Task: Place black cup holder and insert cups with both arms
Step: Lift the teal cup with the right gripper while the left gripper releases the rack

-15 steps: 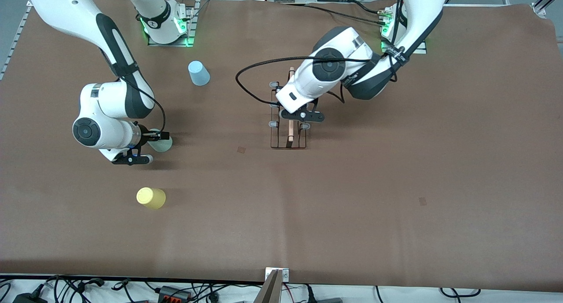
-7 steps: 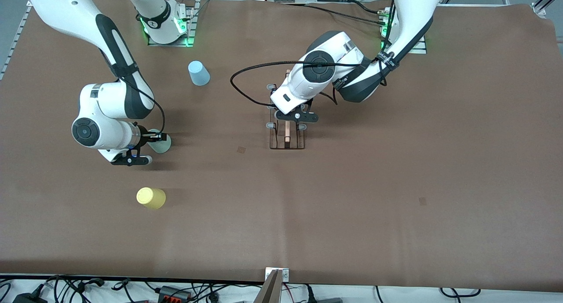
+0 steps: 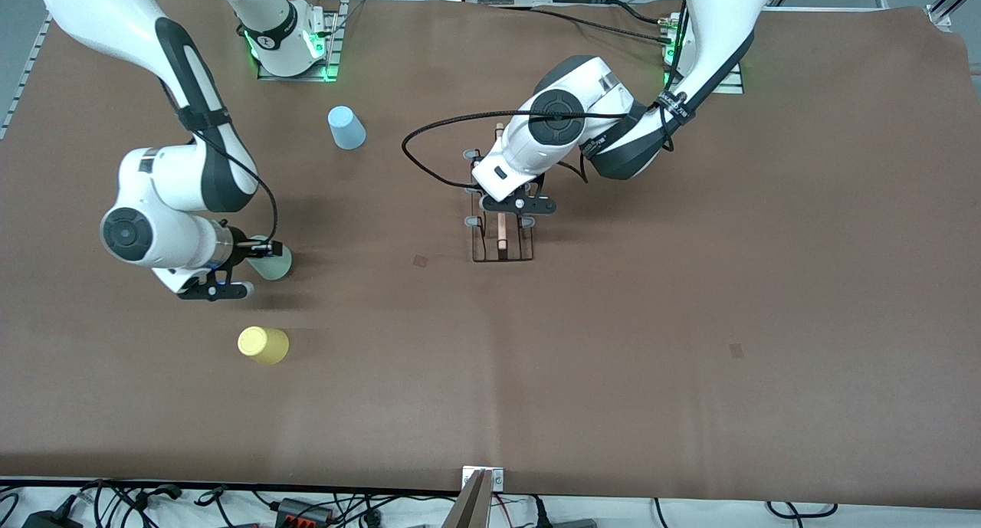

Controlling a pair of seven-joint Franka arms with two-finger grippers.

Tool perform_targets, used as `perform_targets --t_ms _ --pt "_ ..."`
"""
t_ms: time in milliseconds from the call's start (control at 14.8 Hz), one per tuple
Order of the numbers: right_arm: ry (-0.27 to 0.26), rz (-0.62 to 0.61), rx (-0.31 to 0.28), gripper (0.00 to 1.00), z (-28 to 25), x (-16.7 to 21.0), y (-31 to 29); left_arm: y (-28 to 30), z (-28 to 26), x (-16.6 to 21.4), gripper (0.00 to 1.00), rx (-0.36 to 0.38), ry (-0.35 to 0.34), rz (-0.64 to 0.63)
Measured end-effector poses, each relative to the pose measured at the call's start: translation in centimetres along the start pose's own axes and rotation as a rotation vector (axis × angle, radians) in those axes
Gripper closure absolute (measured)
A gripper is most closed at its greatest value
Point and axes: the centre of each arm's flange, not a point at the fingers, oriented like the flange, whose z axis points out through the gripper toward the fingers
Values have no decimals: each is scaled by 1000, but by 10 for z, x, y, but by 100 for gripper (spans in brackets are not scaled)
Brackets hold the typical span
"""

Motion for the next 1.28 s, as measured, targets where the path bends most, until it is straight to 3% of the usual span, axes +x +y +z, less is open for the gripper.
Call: perform_targets --t_ms 270,472,607,742,810,1282 --pt "-4 -22 3 33 -69 7 -12 1 6 1 84 -2 -8 0" --pt "9 -45 4 33 -92 8 -26 3 8 -1 84 10 3 15" --pt "11 -65 5 33 -97 7 -38 5 10 -4 82 22 10 30" --pt "11 -79 5 33 -97 6 -47 7 10 -5 65 22 11 32" --pt "11 -82 5 33 -97 6 -49 7 9 -4 62 19 13 32" --pt "2 -100 1 33 -95 4 -61 -17 -29 13 60 59 -4 12"
